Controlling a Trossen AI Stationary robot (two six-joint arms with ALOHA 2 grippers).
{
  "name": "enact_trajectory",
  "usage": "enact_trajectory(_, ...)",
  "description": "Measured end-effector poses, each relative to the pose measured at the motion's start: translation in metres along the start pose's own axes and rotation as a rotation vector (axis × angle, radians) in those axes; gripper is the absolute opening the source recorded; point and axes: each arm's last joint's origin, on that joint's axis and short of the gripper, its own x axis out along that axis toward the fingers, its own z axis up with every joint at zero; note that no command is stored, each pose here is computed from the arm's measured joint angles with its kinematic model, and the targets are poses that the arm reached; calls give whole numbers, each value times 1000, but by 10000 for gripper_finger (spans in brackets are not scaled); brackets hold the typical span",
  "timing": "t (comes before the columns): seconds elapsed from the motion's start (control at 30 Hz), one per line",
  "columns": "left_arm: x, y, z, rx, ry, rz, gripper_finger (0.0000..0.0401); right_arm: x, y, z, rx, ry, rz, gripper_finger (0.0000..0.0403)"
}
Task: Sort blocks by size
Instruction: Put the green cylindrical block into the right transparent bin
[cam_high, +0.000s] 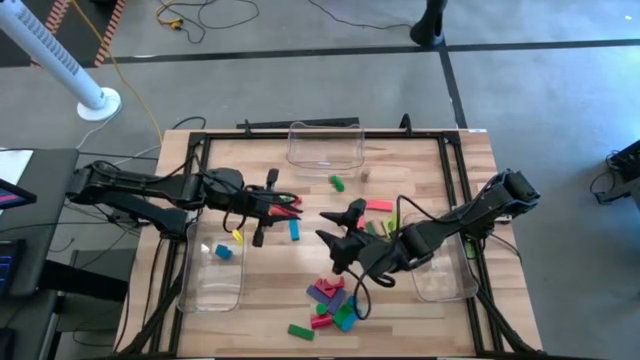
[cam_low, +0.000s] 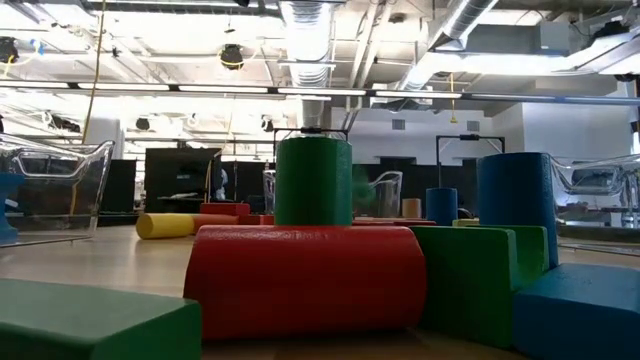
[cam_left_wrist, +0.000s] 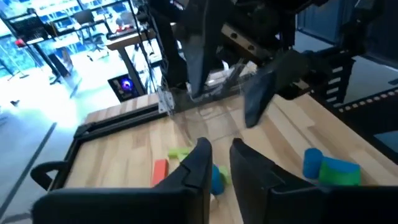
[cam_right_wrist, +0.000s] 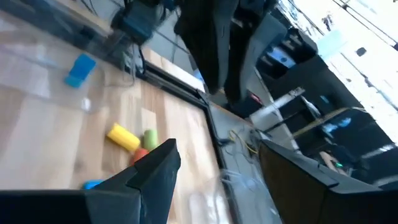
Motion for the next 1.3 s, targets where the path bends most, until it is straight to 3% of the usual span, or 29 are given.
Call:
enact_trajectory(0.23,0,-3,-9,-2,97,-25,35,-26,-5,-3,16,53,-44,258)
enact_trajectory(0.43,-4,-8,-27,-16,285,-74,35,-35,-2,-11,59,91,-14,258)
enact_trajectory(0.6,-10,-6,-41,25,473,66,47,-35,-1,-19,90,137,-4,258)
enact_trajectory(0.7,-15,4,-52,67,604,156,73,-33,-1,-21,107,148,15,258)
enact_trajectory(0.77,-18,14,-61,35,676,174,95,-31,-1,-22,111,150,39,258)
enact_trajectory(0.97,-7,39,-99,-123,896,112,158,-22,-3,-25,127,168,92,258)
enact_trajectory(1.13,13,55,-143,-166,1118,72,166,-18,-5,-27,140,178,107,258)
enact_trajectory(1.3,26,79,-168,-169,1206,54,158,-18,-4,-27,147,177,120,258)
